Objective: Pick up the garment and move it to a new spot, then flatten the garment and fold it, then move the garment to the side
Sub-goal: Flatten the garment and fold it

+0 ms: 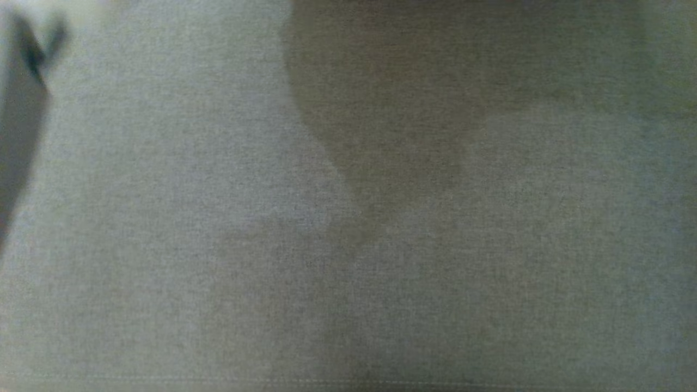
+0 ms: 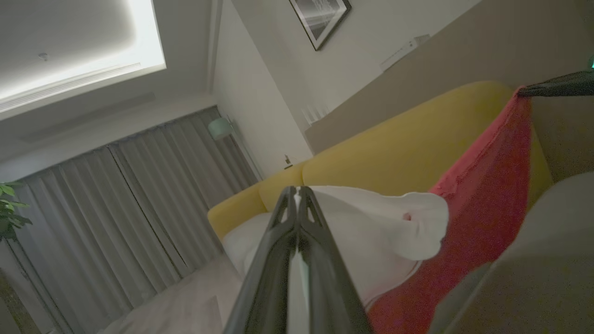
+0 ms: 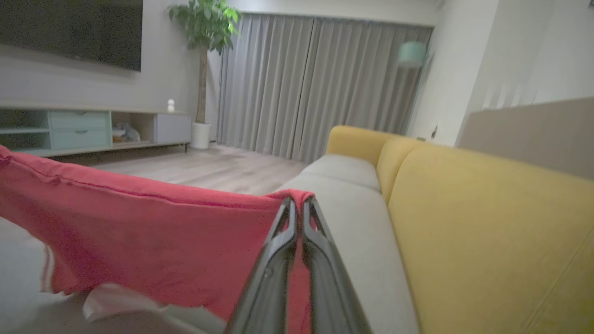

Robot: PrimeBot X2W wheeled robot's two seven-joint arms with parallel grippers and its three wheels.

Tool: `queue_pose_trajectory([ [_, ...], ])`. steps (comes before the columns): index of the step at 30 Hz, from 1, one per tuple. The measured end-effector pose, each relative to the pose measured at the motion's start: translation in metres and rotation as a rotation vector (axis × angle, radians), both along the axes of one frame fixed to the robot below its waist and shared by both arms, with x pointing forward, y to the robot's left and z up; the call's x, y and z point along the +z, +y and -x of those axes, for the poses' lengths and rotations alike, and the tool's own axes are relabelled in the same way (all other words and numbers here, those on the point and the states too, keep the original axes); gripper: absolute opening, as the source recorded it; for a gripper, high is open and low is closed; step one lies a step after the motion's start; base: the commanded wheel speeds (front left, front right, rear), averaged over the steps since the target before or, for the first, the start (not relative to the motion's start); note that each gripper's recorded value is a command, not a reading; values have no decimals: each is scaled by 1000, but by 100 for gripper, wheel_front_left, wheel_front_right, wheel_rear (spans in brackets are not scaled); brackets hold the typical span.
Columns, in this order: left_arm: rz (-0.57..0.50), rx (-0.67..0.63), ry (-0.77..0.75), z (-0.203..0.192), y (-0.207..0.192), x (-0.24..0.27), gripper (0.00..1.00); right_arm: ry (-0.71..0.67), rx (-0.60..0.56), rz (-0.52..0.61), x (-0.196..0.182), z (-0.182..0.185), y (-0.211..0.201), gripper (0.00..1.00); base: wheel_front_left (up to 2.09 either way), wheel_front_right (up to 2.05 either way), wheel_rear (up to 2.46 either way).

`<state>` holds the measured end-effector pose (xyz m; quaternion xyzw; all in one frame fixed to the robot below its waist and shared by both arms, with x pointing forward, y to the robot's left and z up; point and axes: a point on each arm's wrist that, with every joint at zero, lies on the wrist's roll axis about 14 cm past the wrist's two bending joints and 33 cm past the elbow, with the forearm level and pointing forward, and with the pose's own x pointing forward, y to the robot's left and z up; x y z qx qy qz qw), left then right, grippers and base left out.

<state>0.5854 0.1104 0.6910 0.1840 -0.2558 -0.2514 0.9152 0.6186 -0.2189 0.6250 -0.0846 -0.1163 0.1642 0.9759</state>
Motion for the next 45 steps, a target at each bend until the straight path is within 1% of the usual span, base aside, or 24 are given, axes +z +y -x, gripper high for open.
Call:
queue_pose_trajectory([
  [3,-16,-16,135,25,6,-60,0,118,18,13,-48,14,3,0,0,0,0],
  [7,-28,-54,258,72,6,-107,0,243,14,4,-92,49,-4,0,0,0,0],
  [10,-30,-79,378,114,3,-147,0,336,14,0,-122,86,-8,0,0,0,0],
  [13,-37,-85,533,164,3,-194,0,414,-5,-19,-145,126,-17,0,0,0,0],
  [15,-23,-79,639,197,4,-219,0,458,-19,-36,-158,154,-21,0,0,0,0],
  [20,5,-108,849,266,-6,-254,0,568,-44,-53,-189,226,-27,0,0,0,0],
  [22,23,-122,913,285,-11,-259,0,601,-56,-65,-197,250,-28,0,0,0,0],
  [24,33,-126,956,295,-12,-261,0,627,-61,-80,-203,267,-27,0,0,0,0],
  [26,35,-124,944,292,-11,-256,0,634,-62,-95,-204,276,-25,0,0,0,0],
  [30,31,-113,869,267,-7,-240,0,621,-78,-99,-202,270,-29,0,0,0,0],
  [35,7,-113,722,212,-6,-209,0,591,-82,-101,-194,237,-29,0,0,0,0],
  [39,-46,-115,631,167,-6,-192,0,571,-90,-99,-192,206,-29,0,0,0,0],
  [41,-62,-111,600,145,-6,-188,0,575,-89,-91,-195,193,-29,0,0,0,0],
  [42,-62,-111,600,145,-6,-188,0,575,-89,-91,-195,193,-29,0,0,0,0],
  [45,-83,-102,570,117,-7,-187,0,589,-83,-76,-202,175,-26,0,0,0,0],
])
